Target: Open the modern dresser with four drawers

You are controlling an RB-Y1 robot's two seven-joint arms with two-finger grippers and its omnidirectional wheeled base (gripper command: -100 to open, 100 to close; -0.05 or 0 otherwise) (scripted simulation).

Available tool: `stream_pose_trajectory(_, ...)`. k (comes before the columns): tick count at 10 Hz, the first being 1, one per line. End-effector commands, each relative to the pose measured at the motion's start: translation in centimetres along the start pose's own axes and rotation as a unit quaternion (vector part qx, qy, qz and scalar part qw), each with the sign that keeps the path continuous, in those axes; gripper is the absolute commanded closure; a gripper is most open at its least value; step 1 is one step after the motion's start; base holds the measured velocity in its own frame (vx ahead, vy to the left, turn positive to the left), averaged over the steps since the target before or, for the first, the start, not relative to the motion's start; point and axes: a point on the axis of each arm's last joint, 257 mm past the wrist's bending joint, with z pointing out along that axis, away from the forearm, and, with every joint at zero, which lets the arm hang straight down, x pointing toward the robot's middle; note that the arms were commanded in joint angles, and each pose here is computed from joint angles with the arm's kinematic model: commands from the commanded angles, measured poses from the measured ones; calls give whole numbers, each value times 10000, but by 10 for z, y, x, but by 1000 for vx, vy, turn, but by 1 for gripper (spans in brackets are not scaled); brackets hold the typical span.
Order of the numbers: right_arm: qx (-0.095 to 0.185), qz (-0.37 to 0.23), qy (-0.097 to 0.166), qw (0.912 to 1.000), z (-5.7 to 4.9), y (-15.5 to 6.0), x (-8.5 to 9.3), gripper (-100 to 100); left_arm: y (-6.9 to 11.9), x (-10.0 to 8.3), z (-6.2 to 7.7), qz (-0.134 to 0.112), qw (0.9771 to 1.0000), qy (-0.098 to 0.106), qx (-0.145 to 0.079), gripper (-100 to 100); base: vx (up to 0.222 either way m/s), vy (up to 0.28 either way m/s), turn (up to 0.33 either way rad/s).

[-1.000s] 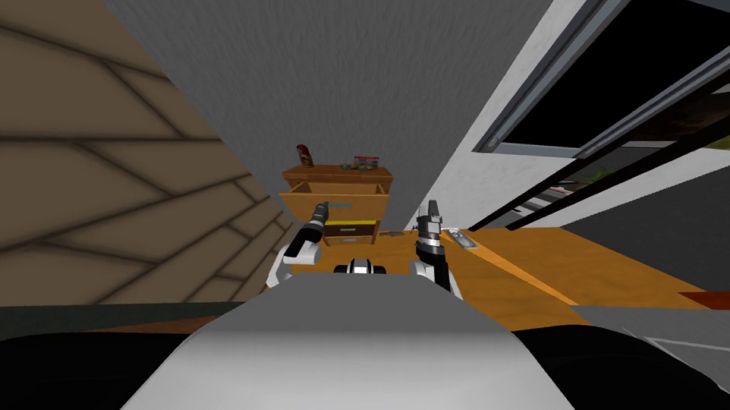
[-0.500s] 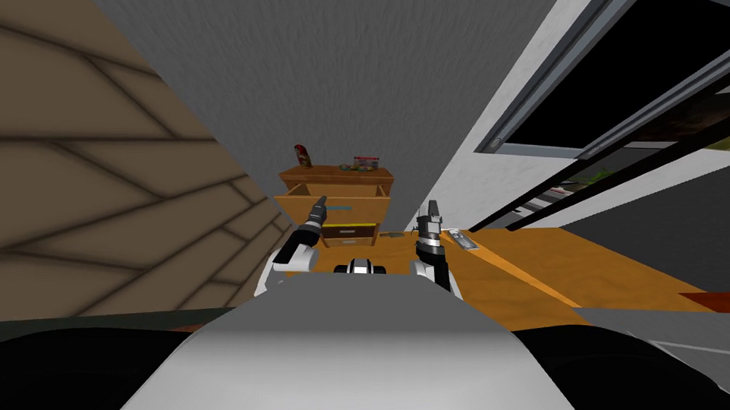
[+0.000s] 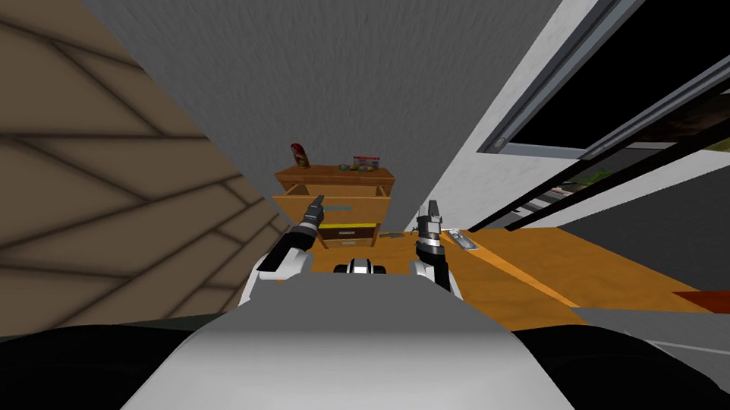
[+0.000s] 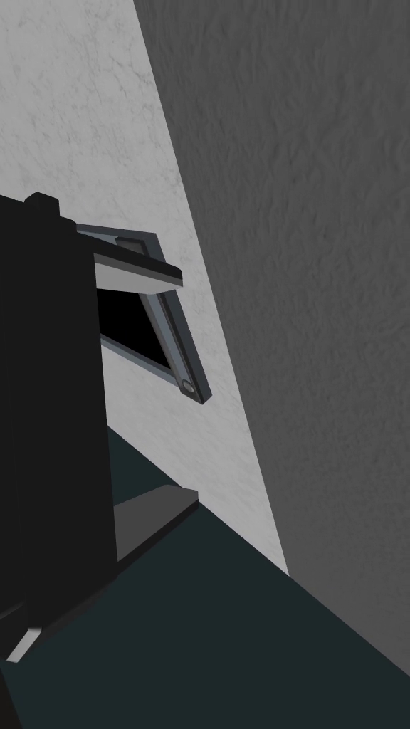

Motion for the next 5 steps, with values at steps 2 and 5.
stream_pose_trajectory(2, 0, 0, 0, 10000, 0, 0, 0, 0, -6, 0, -7, -6, 10000, 2, -53, -100, 26, 5, -4)
stream_pose_trajectory(5, 0, 0, 0, 10000, 0, 0, 0, 0, 0, 1, -7, -3, 9999, 14, -133, 0, 3, 1, 0)
